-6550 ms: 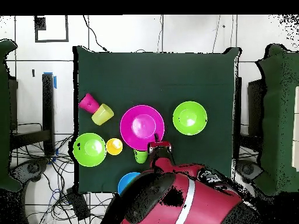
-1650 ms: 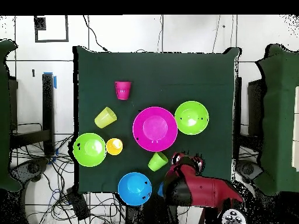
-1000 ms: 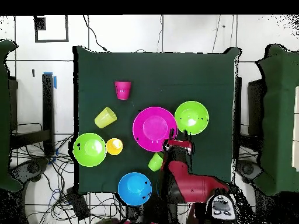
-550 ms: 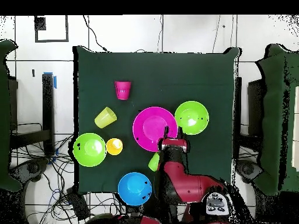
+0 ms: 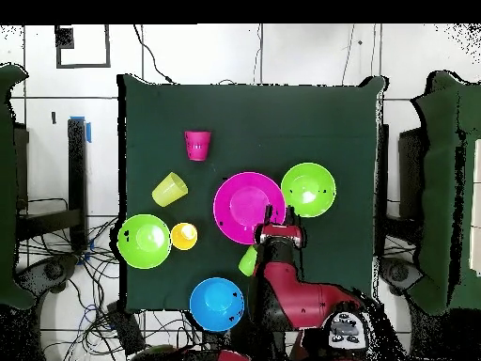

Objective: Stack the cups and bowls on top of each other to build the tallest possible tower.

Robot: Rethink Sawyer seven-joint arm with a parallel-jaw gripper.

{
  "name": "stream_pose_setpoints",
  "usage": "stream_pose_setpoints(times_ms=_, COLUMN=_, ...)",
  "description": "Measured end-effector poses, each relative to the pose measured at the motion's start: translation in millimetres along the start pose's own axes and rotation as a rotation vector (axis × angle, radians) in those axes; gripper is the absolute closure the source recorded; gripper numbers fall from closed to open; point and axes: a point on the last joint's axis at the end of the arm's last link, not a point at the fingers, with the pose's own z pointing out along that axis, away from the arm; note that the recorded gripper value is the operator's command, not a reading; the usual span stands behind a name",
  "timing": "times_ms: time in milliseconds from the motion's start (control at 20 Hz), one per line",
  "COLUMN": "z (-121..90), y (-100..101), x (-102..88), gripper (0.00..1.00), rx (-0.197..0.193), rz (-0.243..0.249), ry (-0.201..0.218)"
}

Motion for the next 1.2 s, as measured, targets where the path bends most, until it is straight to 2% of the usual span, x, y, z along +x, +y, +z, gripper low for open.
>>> stream_pose_setpoints(times_ms=350, z=-3.2, y=-6.8, x=1.8, gripper=0.0, rx=0.016, rz=-0.007, ry=0.006)
stream_pose_setpoints(times_ms=650, z=-5.2, y=-3.9, x=6.6, gripper=0.0, rx=0.015, rz=-0.024, ry=0.006)
stream_pose_setpoints(times_ms=900, z=-7.0, y=4.2, x=3.9, gripper=0.0, rx=0.008, rz=-0.041, ry=-0.047)
stream_pose_setpoints(times_ms=950, z=-7.8, y=5.3, x=3.1, gripper=0.0, rx=0.01, rz=-0.041, ry=-0.072)
stream_pose_setpoints(times_ms=1200, z=-8.3, y=6.4, x=2.2, gripper=0.0, rx=0.012, rz=-0.036, ry=-0.118)
